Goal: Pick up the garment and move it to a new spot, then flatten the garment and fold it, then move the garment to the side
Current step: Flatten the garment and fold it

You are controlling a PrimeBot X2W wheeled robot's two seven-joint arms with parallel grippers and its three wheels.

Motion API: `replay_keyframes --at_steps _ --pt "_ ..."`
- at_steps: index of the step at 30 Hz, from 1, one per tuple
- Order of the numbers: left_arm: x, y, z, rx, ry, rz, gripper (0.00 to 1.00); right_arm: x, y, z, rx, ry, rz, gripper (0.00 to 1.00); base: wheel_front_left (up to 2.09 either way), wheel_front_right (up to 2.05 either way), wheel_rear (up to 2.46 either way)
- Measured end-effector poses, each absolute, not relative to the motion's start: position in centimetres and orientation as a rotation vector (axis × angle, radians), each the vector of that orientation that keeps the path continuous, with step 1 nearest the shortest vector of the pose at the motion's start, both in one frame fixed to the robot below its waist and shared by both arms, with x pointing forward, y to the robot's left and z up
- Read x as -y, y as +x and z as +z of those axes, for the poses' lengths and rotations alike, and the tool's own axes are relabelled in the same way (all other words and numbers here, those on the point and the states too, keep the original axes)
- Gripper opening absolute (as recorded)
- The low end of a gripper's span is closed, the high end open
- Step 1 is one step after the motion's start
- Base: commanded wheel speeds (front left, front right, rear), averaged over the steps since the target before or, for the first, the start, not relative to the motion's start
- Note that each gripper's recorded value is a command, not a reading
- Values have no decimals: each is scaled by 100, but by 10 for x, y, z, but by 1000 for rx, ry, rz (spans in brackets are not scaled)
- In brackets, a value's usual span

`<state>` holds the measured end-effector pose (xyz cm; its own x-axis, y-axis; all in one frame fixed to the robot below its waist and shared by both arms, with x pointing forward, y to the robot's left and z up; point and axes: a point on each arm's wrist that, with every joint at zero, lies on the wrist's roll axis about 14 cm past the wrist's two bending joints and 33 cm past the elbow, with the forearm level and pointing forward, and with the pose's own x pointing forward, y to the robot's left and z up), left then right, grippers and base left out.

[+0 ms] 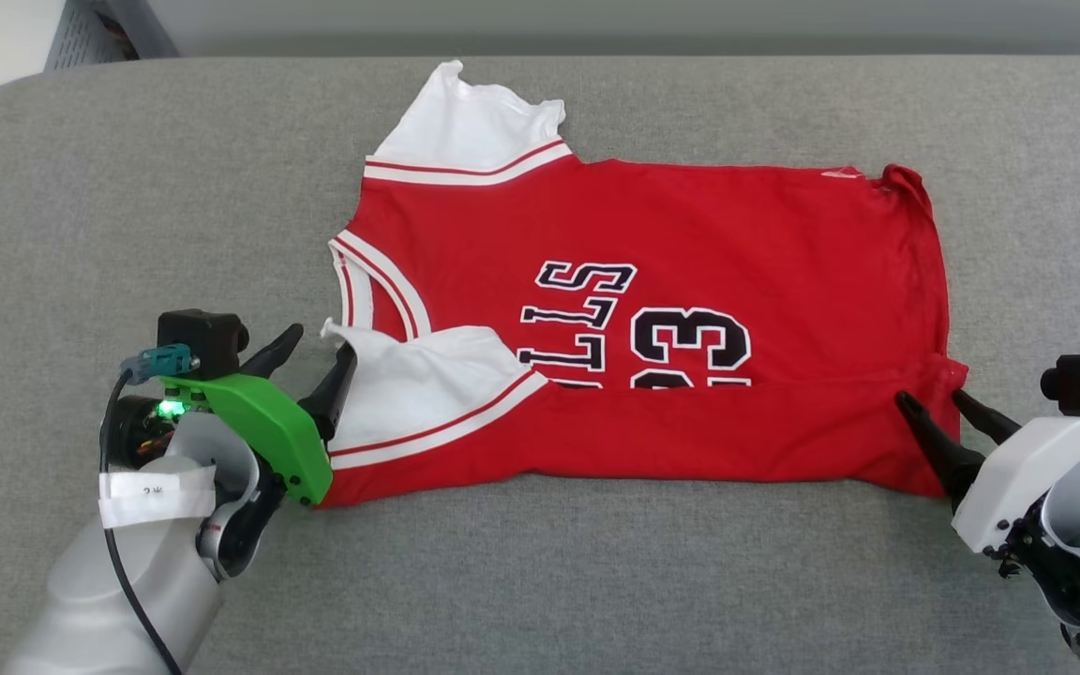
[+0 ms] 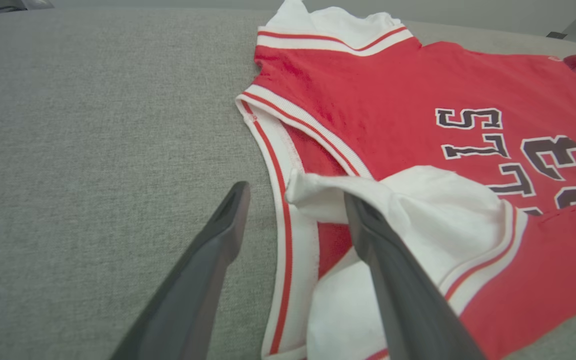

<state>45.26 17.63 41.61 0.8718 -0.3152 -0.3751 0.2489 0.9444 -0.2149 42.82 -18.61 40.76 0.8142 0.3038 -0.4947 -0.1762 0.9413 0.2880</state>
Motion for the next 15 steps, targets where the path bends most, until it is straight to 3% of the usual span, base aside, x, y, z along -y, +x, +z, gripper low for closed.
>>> replay_keyframes --at_steps 6,15 --pt "-171 455 454 -280 -225 -264 100 183 417 426 -530 188 284 100 0 0 0" --pt "-173 417 466 -264 -308 -170 100 185 391 446 -516 118 286 100 0 0 0"
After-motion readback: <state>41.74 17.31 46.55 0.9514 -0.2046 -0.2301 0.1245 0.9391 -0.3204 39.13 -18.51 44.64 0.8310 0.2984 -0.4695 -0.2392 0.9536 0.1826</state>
